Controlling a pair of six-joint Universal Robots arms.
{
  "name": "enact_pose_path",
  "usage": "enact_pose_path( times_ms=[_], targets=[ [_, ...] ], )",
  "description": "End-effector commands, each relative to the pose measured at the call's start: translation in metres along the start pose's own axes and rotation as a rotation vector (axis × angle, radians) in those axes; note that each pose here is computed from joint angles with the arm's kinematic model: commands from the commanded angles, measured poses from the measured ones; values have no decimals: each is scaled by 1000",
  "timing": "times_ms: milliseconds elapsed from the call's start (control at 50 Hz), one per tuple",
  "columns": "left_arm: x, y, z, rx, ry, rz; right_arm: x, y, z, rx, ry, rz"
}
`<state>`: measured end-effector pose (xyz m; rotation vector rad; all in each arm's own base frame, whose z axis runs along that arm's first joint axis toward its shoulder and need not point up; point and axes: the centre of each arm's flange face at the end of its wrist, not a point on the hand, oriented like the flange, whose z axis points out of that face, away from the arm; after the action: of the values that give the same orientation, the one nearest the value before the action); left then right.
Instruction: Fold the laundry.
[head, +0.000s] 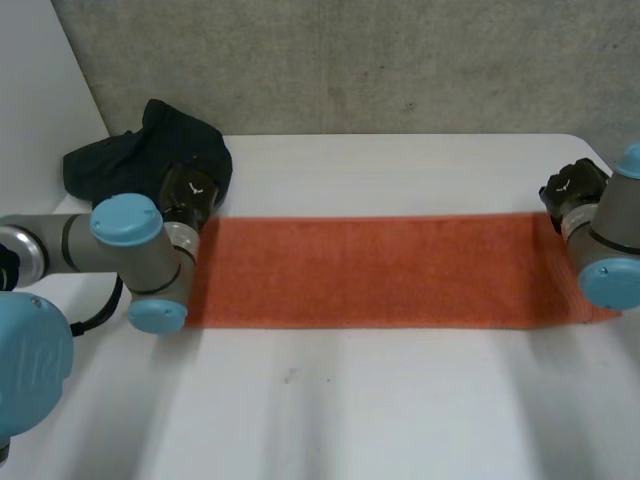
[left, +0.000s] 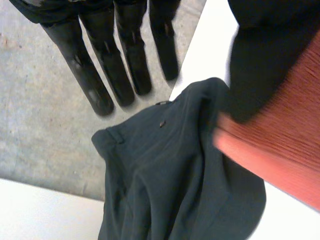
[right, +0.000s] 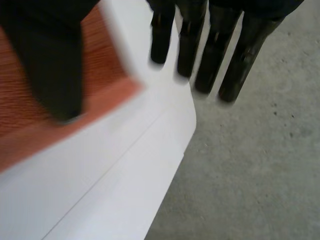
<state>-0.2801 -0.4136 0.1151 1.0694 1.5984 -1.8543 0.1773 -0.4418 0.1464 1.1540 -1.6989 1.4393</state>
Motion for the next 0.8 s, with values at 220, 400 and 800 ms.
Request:
enact_pose_path(
  times_ms=[220, 400, 800],
  targets=[
    [-41, -49, -61, 168, -71, -101, 74, -33, -79, 106, 48, 373],
    [-54, -47, -123, 41, 80, -420, 35, 30, -118, -73, -274, 481],
    [-41, -33, -144, -103, 182, -560, -3, 81, -88, -11, -240, 506]
  ],
)
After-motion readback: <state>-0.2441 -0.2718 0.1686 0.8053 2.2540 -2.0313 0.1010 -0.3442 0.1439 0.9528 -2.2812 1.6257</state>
